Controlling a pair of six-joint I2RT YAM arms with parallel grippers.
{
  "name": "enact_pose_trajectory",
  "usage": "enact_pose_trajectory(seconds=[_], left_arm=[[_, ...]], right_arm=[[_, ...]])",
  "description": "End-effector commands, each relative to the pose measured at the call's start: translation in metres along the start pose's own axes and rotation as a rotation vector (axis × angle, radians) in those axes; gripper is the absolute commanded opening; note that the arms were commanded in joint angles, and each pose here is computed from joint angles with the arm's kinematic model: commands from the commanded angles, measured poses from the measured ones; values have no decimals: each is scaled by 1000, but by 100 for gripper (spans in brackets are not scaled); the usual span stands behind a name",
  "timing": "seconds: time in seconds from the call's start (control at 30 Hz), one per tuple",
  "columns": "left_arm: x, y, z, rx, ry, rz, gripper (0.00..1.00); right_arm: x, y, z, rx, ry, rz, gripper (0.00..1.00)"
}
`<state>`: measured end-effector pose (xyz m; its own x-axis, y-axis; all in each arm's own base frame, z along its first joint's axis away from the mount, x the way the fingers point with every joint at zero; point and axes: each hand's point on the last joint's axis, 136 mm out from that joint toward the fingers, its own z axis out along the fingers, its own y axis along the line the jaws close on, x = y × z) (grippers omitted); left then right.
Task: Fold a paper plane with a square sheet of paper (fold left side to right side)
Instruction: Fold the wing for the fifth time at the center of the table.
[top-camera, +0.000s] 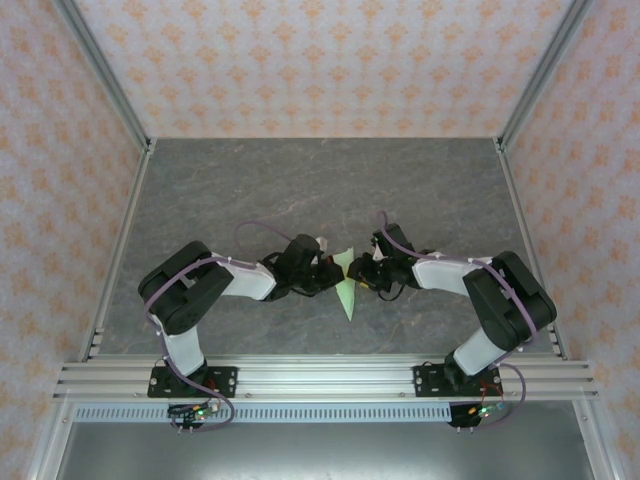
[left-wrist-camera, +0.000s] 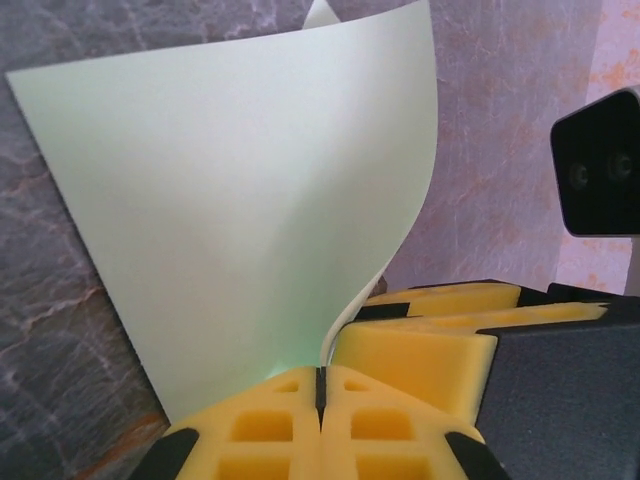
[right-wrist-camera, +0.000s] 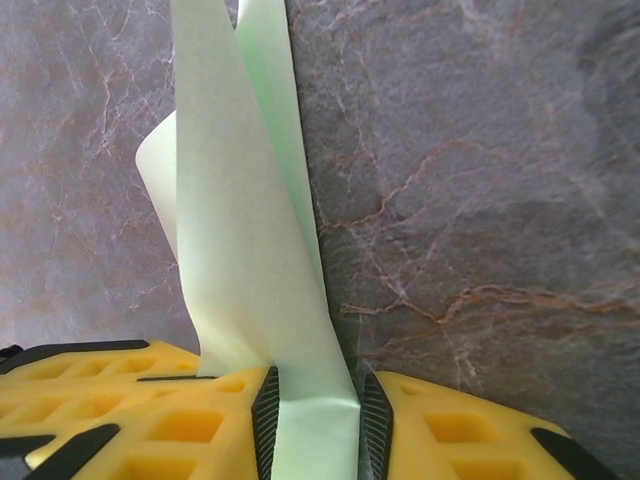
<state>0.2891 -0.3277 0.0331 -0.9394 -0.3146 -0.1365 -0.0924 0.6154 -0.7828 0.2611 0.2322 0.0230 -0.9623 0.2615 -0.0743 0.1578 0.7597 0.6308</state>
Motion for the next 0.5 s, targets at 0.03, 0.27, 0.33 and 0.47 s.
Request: enact_pose_trajectory(seconds=[0.03, 0.27, 0.33, 0.47], left_arm=[[-19, 2, -7, -1, -65, 1, 0], [-23, 9, -24, -23, -69, 45, 0], [-22, 10, -27, -21, -65, 59, 0], [-20, 11, -30, -19, -55, 83, 0]], right_arm=[[4, 2, 3, 12, 10, -35, 34], [-19, 36, -23, -79, -68, -78, 42], [-23, 45, -25, -108, -72, -81, 47], [-28, 57, -21, -144, -59, -71, 52]])
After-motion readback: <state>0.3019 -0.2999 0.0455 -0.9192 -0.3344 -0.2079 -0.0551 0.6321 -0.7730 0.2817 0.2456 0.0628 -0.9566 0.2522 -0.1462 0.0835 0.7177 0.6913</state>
